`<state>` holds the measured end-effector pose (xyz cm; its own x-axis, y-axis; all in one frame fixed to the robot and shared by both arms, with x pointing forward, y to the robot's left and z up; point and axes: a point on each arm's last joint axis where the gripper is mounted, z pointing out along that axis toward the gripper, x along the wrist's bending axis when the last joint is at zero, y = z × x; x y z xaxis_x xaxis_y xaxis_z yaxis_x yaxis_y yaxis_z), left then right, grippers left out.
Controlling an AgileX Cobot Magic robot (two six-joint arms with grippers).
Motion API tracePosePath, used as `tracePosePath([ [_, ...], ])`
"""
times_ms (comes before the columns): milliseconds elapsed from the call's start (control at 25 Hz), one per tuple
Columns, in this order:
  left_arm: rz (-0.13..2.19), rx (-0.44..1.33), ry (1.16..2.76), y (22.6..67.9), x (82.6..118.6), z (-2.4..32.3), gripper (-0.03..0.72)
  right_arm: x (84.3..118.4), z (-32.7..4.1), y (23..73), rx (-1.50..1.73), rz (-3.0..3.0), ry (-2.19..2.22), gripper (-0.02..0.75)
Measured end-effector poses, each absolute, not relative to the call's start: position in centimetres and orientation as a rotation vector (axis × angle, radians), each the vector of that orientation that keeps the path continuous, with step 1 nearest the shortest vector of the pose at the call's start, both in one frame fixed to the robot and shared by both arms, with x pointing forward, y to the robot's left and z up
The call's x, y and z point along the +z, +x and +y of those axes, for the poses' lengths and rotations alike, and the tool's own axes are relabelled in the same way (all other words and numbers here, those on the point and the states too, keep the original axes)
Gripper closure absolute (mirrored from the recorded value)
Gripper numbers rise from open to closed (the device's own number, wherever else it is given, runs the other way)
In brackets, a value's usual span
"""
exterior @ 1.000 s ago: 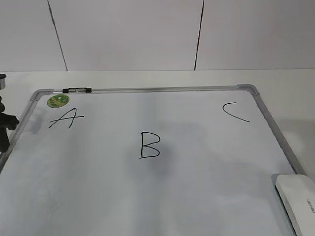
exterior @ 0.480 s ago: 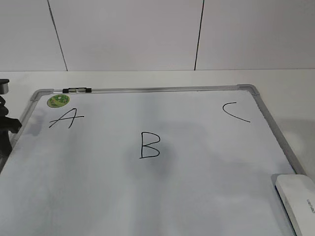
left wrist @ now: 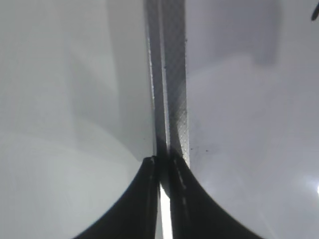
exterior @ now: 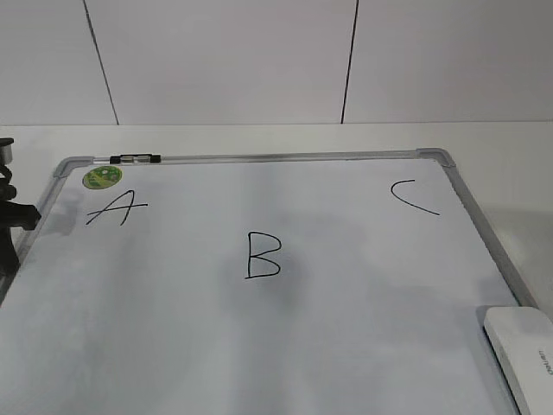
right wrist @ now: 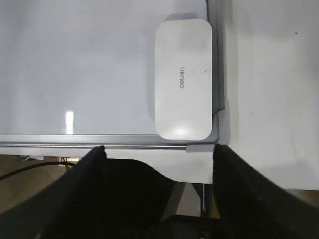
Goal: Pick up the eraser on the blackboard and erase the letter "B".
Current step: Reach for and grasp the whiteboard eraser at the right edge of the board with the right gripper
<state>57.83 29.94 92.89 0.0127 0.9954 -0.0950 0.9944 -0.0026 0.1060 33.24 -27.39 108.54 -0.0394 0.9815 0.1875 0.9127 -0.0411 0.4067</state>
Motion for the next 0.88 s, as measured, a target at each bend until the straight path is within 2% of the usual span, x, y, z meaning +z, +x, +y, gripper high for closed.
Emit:
tracePosePath([
  [80, 2.113, 0.010, 2.128, 57.8, 92.9, 29.9, 0.669, 108.2, -27.1, 33.8, 0.632, 2.078, 2.097, 0.195],
  [200, 2.114, 0.007, 2.123, 57.8, 92.9, 29.9, 0.669, 107.6, -26.9, 34.9, 0.588, 2.108, 2.145, 0.103],
  [280, 2.116, 0.002, 2.115, 57.8, 92.9, 29.9, 0.669, 107.2, -26.7, 35.6, 0.547, 2.126, 2.172, 0.076],
  [600, 2.119, -0.007, 2.105, 57.8, 92.9, 29.8, 0.670, 105.1, -26.7, 38.3, 0.347, 2.175, 2.235, 0.068],
  [880, 2.120, -0.009, 2.103, 57.8, 92.9, 29.8, 0.671, 102.3, -26.8, 39.7, 0.362, 2.133, 2.223, 0.071],
])
